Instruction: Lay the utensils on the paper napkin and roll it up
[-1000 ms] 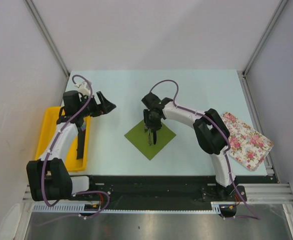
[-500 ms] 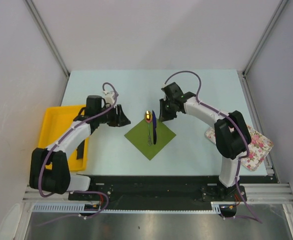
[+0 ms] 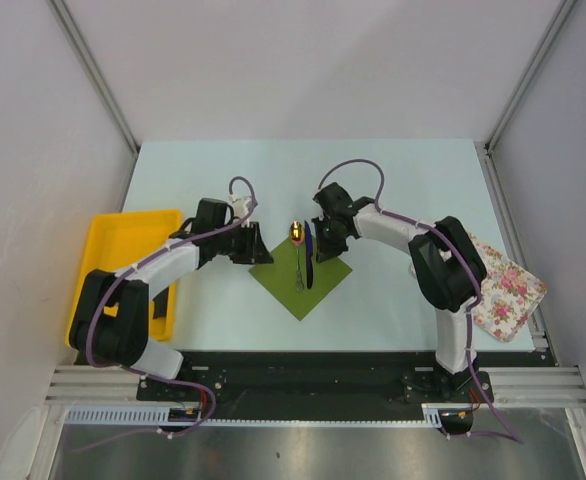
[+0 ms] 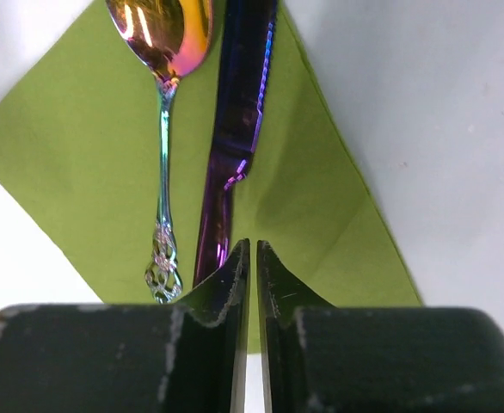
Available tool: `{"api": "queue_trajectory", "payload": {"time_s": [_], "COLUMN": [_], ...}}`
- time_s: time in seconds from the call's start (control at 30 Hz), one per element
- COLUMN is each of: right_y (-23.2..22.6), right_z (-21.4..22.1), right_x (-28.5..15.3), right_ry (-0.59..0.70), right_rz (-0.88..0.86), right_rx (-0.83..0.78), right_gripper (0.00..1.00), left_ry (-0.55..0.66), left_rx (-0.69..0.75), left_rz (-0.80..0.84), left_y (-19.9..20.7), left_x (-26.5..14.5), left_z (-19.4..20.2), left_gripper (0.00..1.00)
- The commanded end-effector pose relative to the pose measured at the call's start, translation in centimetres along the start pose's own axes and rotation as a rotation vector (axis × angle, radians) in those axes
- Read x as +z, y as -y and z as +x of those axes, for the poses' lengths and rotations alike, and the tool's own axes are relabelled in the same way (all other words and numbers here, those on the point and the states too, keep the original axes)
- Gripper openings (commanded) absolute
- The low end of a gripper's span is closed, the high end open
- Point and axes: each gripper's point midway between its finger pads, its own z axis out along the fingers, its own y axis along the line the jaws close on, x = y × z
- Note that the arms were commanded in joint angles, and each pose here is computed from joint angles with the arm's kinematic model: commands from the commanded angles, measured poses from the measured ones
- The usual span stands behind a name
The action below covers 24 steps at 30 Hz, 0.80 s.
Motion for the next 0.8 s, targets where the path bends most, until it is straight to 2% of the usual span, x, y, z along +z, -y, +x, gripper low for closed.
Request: {"api": "queue_trajectory", "payload": {"time_s": [0.0, 0.57, 0.77], "right_y": [-0.7, 0.0, -0.1], "right_z": [-2.1, -1.9, -1.3], "right_x": [0.5, 2.6, 3.1], "right_ry": [0.065, 0.038, 0.011], "right_rz": [0.04, 0.11, 0.104], "right_rx": [-0.033, -0.011, 0.004], "right_gripper": [0.1, 0.15, 0.24], "left_ry": [0.032, 0.036, 0.025], "left_rx": [0.002, 0.004, 0.0], "left_rz": [-0.004, -0.025, -0.028], "left_y": [0.1, -0.2, -0.4], "left_x": [0.3, 0.2, 0.3], "left_z": [-0.6, -0.7, -0.4], "left_gripper": [0.37, 0.39, 0.41]}}
